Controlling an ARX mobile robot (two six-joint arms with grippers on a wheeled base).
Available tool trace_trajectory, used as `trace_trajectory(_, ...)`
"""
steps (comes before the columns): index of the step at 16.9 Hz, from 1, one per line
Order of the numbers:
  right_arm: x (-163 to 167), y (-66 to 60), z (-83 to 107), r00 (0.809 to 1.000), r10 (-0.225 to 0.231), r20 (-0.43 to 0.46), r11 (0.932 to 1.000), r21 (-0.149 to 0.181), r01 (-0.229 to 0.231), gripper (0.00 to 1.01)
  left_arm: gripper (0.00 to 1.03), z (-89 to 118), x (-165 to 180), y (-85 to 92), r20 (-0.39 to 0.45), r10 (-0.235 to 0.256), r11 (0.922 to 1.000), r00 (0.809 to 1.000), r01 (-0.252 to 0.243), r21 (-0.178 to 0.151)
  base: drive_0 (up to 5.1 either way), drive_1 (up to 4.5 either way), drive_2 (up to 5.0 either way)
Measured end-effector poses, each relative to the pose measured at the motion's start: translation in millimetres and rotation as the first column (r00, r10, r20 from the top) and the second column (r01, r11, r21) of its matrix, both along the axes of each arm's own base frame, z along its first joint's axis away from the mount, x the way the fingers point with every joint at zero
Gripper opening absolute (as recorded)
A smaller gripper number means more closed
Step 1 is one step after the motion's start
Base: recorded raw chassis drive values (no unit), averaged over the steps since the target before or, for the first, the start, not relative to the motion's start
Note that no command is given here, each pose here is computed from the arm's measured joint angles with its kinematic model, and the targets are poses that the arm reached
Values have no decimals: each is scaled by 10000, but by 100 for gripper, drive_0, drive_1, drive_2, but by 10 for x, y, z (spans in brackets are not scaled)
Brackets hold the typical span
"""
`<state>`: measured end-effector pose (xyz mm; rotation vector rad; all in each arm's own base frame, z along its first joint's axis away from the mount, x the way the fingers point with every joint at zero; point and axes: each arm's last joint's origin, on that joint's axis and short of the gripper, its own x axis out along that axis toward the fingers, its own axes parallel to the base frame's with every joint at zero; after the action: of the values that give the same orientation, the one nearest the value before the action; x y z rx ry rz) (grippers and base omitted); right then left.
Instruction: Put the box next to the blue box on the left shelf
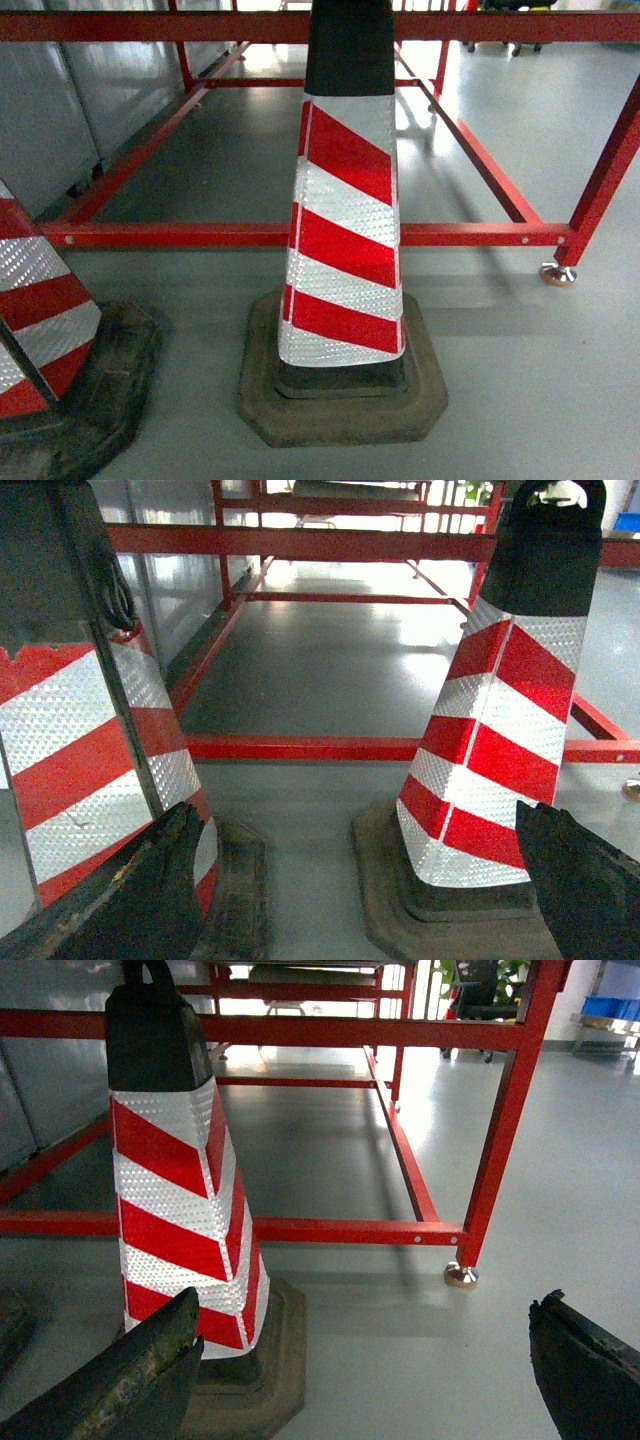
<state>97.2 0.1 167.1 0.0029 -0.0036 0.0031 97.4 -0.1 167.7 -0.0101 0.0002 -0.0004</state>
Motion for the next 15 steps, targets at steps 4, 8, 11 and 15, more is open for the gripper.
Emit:
trace_trajectory(4,0,0,0,10000,4,0,10000,0,-4,98,98,0,0,0,0,4,10000,10000,-4,0,0,0,0)
trace_trajectory(8,0,0,0,10000,4,0,10000,0,-4,98,98,0,0,0,-4,4,10000,10000,-4,0,0,0,0)
trace_trajectory(11,0,0,-3,10000,0,-34,10000,0,0,98,98,-4,0,-1,-42,-19,10000,10000,19,0,0,0,0)
trace_trajectory(15,0,-1,-1,10000,-23,-15,10000,-4,23,98,98,-1,0,1,-8,23,10000,10000,-23,11,0,0,0)
